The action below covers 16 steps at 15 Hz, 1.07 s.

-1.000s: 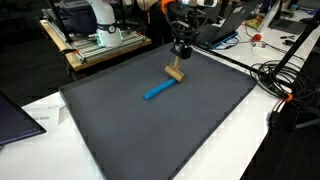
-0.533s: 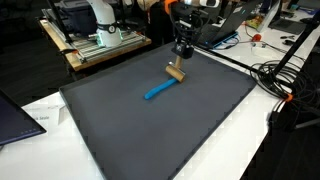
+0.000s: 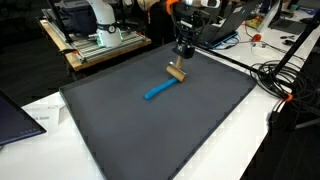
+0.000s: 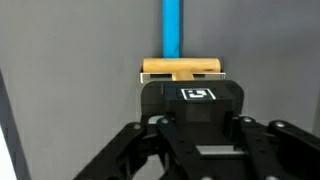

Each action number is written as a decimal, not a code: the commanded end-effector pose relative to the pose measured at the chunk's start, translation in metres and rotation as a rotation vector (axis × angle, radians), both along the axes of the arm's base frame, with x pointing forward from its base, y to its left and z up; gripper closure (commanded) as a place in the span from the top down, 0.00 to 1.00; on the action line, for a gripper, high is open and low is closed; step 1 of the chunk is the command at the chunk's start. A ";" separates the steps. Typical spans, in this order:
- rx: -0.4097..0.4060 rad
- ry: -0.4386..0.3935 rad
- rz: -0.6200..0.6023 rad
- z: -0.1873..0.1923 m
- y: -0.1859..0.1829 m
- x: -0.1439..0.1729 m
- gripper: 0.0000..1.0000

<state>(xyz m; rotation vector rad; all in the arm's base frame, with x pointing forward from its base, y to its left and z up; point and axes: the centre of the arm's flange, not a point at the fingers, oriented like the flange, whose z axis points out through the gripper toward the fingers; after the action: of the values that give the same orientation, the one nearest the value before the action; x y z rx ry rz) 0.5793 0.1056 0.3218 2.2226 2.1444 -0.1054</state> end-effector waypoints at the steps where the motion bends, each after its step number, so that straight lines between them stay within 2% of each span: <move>1: 0.013 0.017 0.008 -0.012 0.010 0.005 0.22; 16: 0.069 0.027 0.009 -0.012 0.020 0.007 0.22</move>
<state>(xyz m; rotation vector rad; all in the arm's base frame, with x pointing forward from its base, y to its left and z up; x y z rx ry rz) 0.5810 0.1148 0.3202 2.2332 2.1613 -0.0874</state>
